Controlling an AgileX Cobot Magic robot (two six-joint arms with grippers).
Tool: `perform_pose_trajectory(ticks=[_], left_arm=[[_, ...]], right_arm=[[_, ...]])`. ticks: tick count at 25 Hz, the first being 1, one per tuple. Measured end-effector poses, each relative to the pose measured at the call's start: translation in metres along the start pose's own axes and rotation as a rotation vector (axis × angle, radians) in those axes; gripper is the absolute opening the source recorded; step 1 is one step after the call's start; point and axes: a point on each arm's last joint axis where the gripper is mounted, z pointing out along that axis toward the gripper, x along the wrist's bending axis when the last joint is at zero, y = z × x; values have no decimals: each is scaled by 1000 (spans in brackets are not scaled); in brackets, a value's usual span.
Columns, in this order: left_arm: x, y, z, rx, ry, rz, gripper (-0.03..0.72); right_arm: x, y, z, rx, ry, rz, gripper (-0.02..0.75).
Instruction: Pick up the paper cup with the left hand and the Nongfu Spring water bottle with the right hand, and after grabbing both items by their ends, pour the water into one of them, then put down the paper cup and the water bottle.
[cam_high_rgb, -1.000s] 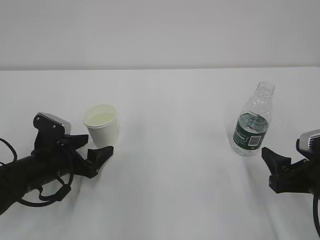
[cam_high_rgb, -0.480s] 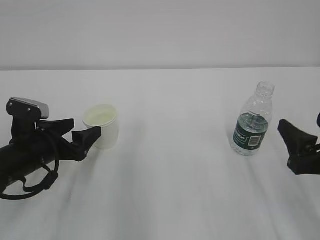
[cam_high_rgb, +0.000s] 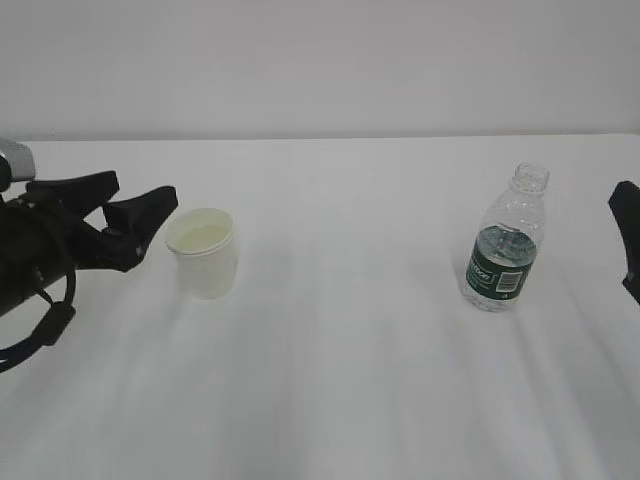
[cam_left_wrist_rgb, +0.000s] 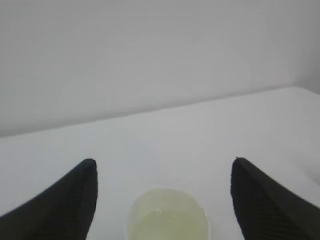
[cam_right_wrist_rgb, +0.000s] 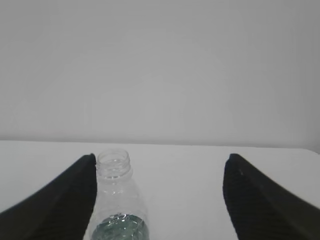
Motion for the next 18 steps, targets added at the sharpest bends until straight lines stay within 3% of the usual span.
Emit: perform_pose_trajectory(ticks=[6, 18], left_arm=[[-4, 30, -11, -38, 15, 26, 593], [-12, 88, -52, -86, 87, 58, 591]], right_arm=[[0, 16, 7, 13, 1, 21, 585], [2, 99, 23, -29, 41, 0, 582]])
